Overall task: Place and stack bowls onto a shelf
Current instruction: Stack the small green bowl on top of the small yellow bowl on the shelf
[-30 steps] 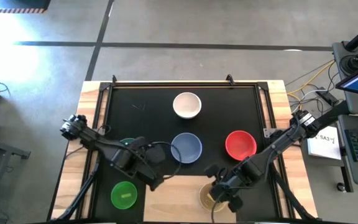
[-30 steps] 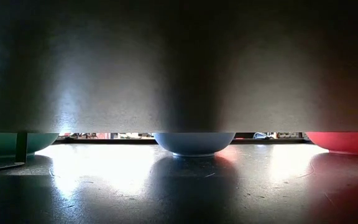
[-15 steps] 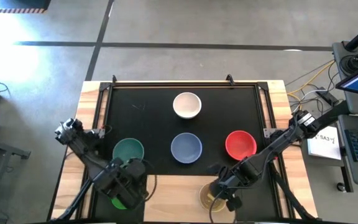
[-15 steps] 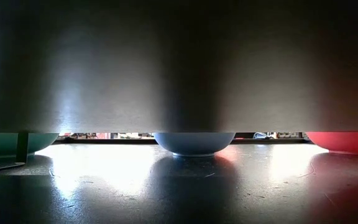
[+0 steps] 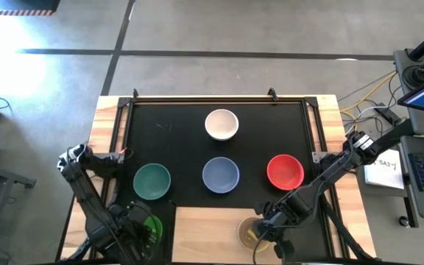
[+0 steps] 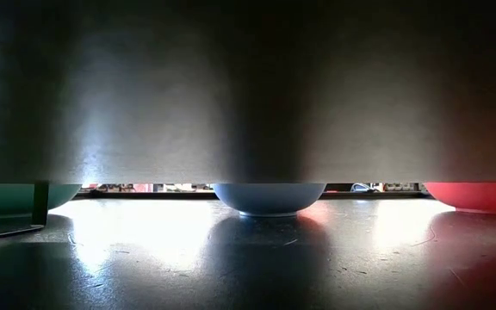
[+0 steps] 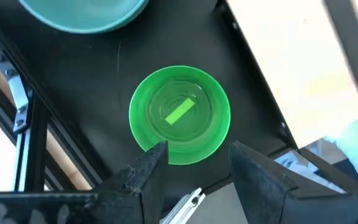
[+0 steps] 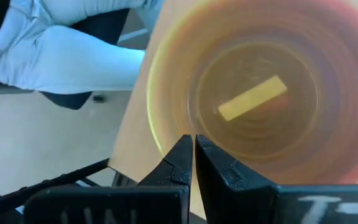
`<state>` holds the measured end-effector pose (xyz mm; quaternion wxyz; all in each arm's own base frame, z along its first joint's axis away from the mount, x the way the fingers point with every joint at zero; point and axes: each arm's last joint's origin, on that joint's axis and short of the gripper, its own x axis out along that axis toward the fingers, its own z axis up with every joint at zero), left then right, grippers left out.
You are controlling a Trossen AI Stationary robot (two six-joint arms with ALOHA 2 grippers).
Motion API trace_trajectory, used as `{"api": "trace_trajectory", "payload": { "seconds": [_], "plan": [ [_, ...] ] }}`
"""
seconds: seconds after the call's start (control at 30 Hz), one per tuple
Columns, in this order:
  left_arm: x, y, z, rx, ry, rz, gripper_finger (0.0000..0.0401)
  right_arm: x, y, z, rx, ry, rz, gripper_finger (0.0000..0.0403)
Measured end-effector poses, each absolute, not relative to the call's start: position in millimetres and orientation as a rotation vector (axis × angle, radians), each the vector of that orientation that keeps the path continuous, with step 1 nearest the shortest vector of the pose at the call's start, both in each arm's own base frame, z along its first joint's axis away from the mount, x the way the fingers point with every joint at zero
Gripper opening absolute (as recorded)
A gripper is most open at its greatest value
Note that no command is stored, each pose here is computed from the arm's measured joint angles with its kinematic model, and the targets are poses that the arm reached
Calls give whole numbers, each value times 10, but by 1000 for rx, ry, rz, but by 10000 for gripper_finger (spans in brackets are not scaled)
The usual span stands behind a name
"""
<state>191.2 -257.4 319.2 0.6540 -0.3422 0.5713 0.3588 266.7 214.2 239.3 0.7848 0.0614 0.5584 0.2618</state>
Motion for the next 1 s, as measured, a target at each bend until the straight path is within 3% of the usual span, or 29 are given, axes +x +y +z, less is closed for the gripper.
{"api": "trace_trajectory", "payload": {
  "seconds": [0.43, 0.67, 1.0],
  "plan": [
    [1820, -2717, 2499, -878, 1434, 880, 152, 2786, 2224, 2835, 2, 1011, 684, 13],
    [1734, -2634, 2088, -856, 1529, 907, 152, 2804, 2234, 2933, -7, 980, 698, 50],
    [1568, -2369, 1916, -890, 1510, 933, 152, 2808, 2228, 2936, -22, 974, 704, 95]
  ]
}}
